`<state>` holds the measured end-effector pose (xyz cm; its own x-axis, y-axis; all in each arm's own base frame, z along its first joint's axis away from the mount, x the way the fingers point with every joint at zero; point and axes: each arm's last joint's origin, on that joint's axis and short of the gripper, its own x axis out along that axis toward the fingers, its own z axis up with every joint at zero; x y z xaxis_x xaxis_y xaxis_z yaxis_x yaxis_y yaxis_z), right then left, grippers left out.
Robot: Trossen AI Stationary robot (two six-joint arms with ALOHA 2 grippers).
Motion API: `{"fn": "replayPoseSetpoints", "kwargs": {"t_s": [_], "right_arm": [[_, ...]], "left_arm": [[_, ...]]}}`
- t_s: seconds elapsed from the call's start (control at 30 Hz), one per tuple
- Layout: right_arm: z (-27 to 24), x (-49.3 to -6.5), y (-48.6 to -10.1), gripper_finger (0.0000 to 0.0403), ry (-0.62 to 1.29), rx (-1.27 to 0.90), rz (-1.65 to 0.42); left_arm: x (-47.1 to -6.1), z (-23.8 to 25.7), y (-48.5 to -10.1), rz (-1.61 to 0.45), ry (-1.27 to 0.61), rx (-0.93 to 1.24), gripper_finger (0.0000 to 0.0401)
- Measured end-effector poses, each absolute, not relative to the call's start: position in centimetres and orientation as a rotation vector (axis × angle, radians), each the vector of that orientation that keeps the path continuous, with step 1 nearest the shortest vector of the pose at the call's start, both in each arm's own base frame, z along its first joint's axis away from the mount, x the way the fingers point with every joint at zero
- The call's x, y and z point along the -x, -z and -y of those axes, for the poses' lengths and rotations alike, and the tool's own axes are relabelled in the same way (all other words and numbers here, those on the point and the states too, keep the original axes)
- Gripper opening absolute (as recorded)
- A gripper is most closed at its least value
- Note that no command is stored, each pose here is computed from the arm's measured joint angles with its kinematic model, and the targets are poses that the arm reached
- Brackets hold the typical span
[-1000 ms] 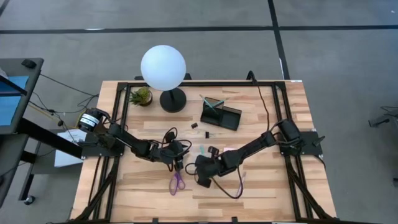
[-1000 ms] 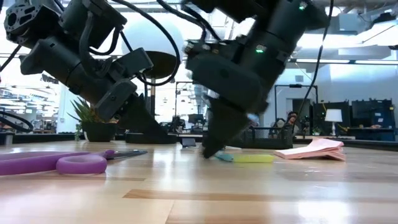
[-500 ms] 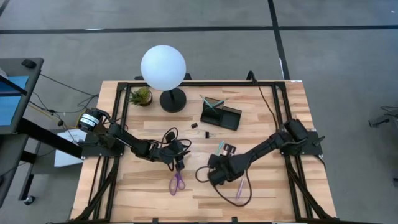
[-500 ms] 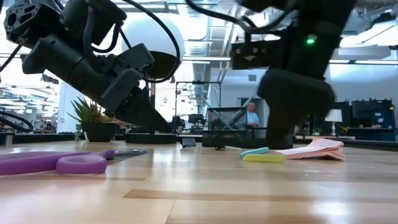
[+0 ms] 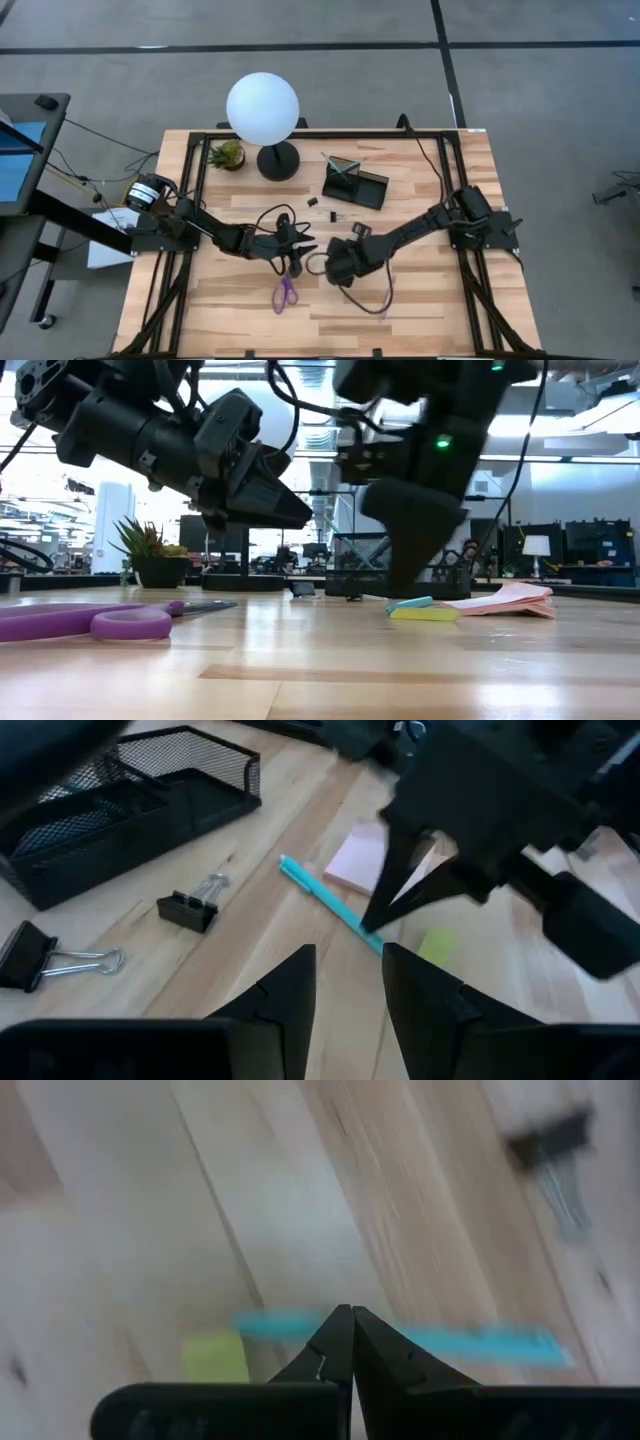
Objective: Pick and place office supplies into organizer
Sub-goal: Put the blue pen into the black desk organizer
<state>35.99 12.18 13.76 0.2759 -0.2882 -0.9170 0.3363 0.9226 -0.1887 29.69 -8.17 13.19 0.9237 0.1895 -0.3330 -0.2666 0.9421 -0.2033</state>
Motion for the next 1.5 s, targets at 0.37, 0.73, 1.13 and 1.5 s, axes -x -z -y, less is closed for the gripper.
{"fn": "replayPoseSetpoints", "kwargs": {"t_s": [0.37, 0.73, 1.13, 1.5], "right_arm": [[-11.1, -36.5, -14.7, 0.0, 0.336, -0.039, -1.224], [-13.2, -35.2, -15.0, 0.0, 0.309, -0.101, -1.279], [-11.7, -37.2, -13.4, 0.0, 0.291, -0.119, -1.213], [-8.1, -39.5, -14.4, 0.0, 0.322, -0.075, -1.052]], "left_arm": [[-30.0, 8.3, -13.4, -0.323, -0.214, 0.207, 0.0111], [-29.9, 8.3, -13.1, -0.353, -0.219, 0.195, 0.0111], [-29.9, 8.3, -13.2, -0.353, -0.219, 0.196, 0.0111], [-29.7, 8.3, -12.9, -0.373, -0.248, 0.251, 0.0111]]}}
